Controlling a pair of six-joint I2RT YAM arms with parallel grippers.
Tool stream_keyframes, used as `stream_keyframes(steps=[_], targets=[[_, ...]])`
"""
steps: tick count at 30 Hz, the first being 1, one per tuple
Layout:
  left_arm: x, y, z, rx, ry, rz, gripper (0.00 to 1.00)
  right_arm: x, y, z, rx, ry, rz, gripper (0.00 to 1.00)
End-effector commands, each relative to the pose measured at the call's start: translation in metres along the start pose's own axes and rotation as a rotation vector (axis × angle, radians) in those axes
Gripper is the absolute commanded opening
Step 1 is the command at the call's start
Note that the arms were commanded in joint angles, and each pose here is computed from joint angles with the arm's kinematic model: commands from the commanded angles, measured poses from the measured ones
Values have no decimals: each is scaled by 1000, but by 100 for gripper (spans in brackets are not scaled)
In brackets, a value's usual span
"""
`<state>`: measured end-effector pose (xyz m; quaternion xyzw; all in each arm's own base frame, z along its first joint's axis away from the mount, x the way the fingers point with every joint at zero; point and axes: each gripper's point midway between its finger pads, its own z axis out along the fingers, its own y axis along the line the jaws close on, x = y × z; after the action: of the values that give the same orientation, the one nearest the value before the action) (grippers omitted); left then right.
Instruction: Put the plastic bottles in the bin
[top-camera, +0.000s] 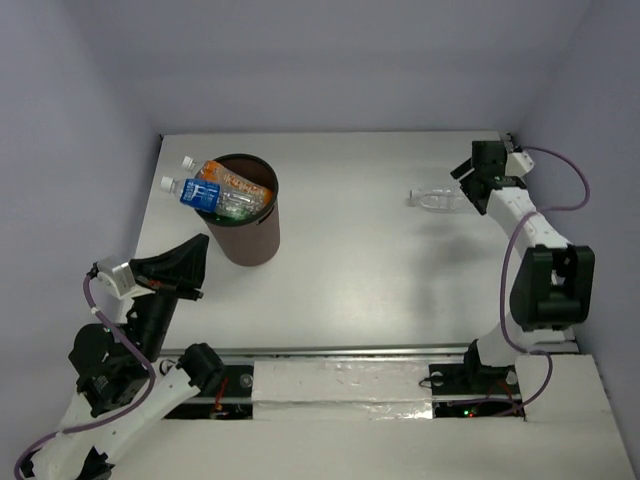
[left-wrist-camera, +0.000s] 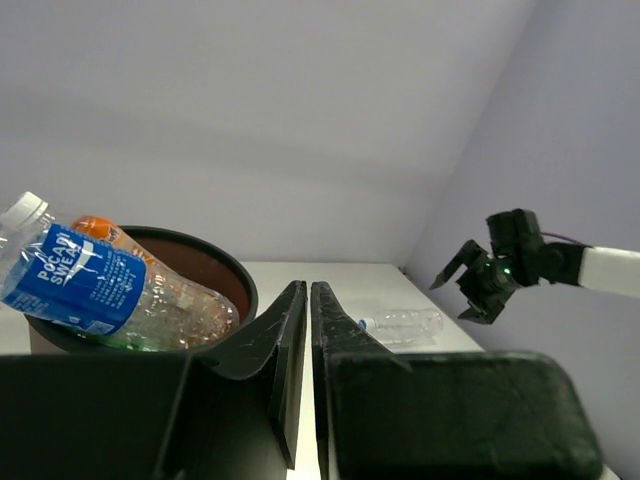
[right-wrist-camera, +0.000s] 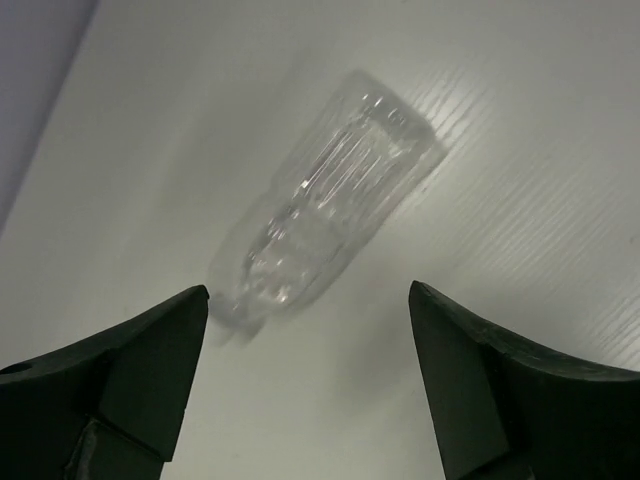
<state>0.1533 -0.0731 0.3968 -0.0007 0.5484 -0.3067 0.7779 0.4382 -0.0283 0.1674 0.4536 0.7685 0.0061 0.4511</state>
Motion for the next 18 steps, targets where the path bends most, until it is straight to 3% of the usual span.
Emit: stream_keyframes(steps=[1,8,18], targets=[[-7,-8,-2,44,-31,-31,4,-1,-23,21,146,86,-86,89],[-4,-11,-1,61,-23,-28,5,-6,-15,45,185,148,56,92],[-6,-6,-2,39,-33,-22,5,12,-28,75,390,219,67,92]])
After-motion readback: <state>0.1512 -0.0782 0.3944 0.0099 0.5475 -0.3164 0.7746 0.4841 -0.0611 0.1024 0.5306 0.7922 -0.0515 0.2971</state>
